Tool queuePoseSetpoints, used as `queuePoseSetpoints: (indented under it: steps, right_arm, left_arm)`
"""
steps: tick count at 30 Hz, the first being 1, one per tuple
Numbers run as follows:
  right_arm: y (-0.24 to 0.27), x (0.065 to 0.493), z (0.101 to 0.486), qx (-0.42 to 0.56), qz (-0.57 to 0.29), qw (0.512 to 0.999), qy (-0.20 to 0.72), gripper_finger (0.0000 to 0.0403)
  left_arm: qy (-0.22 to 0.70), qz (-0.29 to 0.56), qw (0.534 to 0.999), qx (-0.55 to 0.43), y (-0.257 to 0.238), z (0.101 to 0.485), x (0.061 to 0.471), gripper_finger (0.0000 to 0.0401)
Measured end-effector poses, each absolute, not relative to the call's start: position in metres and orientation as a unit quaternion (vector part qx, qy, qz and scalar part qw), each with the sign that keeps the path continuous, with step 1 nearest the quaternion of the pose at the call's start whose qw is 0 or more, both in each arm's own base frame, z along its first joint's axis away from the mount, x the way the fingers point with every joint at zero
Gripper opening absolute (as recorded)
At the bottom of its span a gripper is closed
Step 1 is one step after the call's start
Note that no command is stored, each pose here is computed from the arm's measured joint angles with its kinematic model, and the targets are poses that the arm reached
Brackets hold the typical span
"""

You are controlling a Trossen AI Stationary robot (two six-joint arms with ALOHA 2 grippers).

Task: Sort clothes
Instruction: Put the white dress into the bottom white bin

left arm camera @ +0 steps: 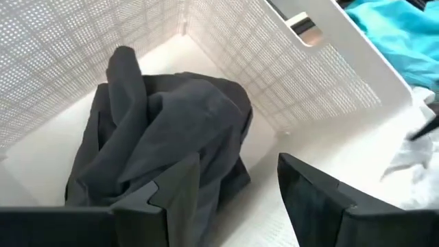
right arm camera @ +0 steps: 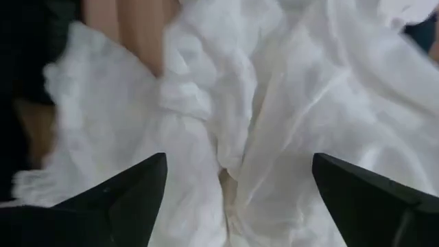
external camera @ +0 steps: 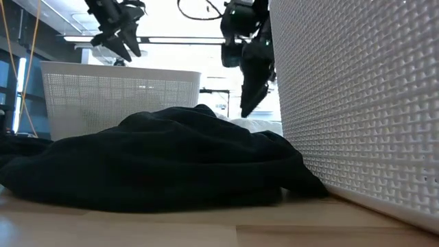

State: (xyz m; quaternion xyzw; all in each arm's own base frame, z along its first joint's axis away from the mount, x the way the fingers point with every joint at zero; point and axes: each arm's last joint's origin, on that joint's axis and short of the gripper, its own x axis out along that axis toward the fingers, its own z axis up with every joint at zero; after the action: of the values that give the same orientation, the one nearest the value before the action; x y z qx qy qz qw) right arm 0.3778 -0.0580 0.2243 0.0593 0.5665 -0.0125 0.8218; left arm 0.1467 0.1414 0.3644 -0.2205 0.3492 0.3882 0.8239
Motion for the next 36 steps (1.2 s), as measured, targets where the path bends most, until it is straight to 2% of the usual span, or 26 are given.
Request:
queuePoseSetpoints:
  steps: [6,11,16,21,26,30,36]
  right_arm:
    - [-0.044,0.394,0.183,0.048,-0.01,0.796,0.604,0.0345]
    - [-0.033,0.403,0.143,0.073,-0.026,0.762,0.643,0.0307]
    - [-0.028,0.406,0.122,0.114,-0.067,0.74,0.66,0.0234]
    - [-0.029,0.409,0.122,0.159,-0.111,0.742,0.642,0.0131]
    - [-0.031,0.412,0.147,0.184,-0.148,0.752,0.615,0.0043]
    - [-0.027,0.41,0.186,0.17,-0.213,0.769,0.578,0.004]
    - [-0.015,0.389,0.273,0.162,-0.28,0.807,0.494,0.004]
  left_arm:
    - [0.352,0.362,0.838,-0.206,0.13,0.367,0.153,0.0184]
    - [0.363,0.329,0.852,-0.182,0.122,0.367,0.159,0.0184]
    - [0.371,0.307,0.861,-0.163,0.116,0.367,0.164,0.0184]
    - [0.378,0.291,0.867,-0.142,0.113,0.367,0.166,0.0184]
    - [0.381,0.286,0.869,-0.133,0.112,0.367,0.166,0.0184]
    - [0.382,0.285,0.869,-0.13,0.112,0.367,0.166,0.0184]
    - [0.38,0.285,0.87,-0.129,0.111,0.368,0.165,0.0184]
